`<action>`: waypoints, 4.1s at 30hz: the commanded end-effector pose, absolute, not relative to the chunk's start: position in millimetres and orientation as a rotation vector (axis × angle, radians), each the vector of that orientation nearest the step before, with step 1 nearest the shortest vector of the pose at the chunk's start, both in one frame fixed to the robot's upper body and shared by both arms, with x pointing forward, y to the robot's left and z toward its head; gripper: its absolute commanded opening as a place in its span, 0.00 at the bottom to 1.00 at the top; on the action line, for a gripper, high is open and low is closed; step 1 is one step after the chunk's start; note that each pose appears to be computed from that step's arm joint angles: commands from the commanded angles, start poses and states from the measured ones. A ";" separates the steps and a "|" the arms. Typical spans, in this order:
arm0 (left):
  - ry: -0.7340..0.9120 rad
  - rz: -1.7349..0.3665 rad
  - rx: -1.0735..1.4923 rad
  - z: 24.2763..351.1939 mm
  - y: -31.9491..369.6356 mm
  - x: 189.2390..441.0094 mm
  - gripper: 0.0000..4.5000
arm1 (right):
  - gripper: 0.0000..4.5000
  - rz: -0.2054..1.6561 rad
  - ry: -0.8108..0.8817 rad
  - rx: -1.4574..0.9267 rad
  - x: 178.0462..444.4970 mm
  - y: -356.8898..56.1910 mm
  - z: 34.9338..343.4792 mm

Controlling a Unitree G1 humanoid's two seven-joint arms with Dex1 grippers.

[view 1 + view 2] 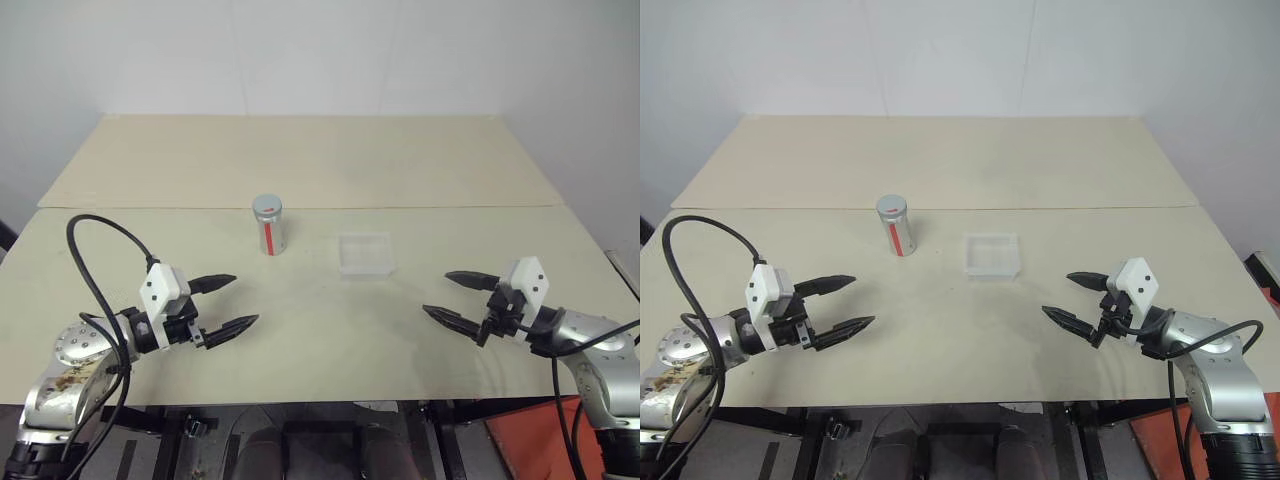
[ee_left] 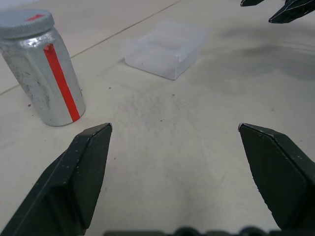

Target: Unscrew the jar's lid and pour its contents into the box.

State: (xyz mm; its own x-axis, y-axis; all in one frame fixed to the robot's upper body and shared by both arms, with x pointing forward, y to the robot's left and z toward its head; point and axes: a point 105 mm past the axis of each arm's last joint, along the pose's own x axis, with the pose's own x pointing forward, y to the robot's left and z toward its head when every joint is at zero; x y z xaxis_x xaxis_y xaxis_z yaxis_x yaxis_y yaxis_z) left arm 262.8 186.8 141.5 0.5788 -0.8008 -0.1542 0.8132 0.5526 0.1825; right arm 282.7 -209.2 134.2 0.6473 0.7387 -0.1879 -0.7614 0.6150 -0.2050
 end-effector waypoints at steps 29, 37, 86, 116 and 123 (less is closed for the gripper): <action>-0.170 -0.520 0.133 156.5 163.2 303.6 0.99 | 1.00 0.918 -0.005 -0.328 282.2 -193.3 159.7; -0.221 -0.212 0.088 144.6 138.9 325.1 0.99 | 1.00 0.925 -0.018 -0.343 282.9 -190.5 163.8; -0.252 -0.050 0.123 154.5 103.5 419.6 0.80 | 1.00 0.901 -0.054 -0.372 274.2 -190.4 175.7; -0.134 -1.367 0.258 195.9 110.9 314.5 0.45 | 1.00 1.196 -0.169 -0.293 282.4 -71.8 228.5; -0.227 -1.454 0.213 200.0 89.4 312.2 0.45 | 1.00 1.291 -0.155 -0.319 280.8 -40.0 245.8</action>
